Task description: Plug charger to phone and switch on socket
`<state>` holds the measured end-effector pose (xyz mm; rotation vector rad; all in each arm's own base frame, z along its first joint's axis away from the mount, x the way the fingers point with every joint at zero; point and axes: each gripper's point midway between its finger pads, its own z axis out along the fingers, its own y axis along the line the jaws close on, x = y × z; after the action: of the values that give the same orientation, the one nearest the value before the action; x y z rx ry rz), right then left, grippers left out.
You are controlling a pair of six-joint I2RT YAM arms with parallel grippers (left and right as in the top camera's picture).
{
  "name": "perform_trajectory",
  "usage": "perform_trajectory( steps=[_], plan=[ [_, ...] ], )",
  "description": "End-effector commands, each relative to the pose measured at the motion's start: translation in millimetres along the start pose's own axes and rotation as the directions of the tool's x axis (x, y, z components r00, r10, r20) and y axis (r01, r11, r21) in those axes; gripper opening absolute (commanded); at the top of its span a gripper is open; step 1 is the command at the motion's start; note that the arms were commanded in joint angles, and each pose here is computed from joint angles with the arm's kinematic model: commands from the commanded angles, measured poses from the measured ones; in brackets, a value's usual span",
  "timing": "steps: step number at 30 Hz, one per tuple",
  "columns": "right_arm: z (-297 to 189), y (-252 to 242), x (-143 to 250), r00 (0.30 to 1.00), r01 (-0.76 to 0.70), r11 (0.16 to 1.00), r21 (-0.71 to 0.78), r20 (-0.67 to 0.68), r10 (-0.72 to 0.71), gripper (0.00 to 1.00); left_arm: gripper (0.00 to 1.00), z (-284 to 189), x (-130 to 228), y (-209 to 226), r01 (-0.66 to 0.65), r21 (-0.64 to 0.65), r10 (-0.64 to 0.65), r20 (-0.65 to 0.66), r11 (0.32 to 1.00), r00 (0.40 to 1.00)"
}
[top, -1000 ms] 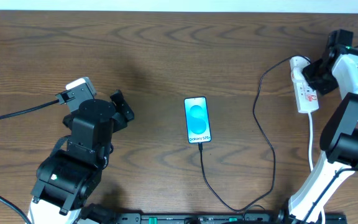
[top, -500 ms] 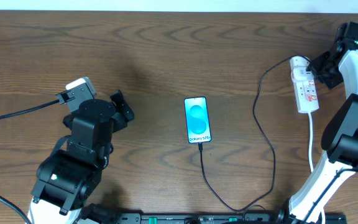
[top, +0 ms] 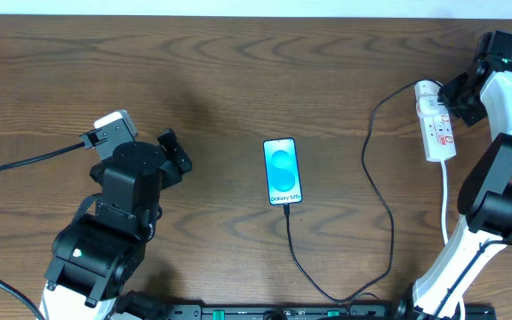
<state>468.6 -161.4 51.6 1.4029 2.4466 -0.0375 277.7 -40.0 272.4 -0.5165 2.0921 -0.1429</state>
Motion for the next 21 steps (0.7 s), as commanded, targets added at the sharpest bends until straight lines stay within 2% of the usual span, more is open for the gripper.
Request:
perform_trajectory(
  steps=[1,12,21],
  plan=[
    [21.3,-2.5,17.0,0.999,0.034,0.999,0.037,-0.044,-0.032,0.01,0.92,-1.3,-5.2,2.8,-0.001,-0.015,0.001,0.017,1.0,1.0],
    [74.0,-24.3,63.2,0.978,0.076,0.987,0.14,-0.206,-0.046,0.01,0.92,-1.3,-5.2,2.8,-0.001,-0.015,0.001,0.017,1.0,1.0],
    [35.1,-19.3,31.3,0.995,0.055,0.991,0.123,-0.089,-0.045,0.01,0.91,-1.3,-5.2,2.8,-0.001,-0.015,0.001,0.017,1.0,1.0]
  ],
)
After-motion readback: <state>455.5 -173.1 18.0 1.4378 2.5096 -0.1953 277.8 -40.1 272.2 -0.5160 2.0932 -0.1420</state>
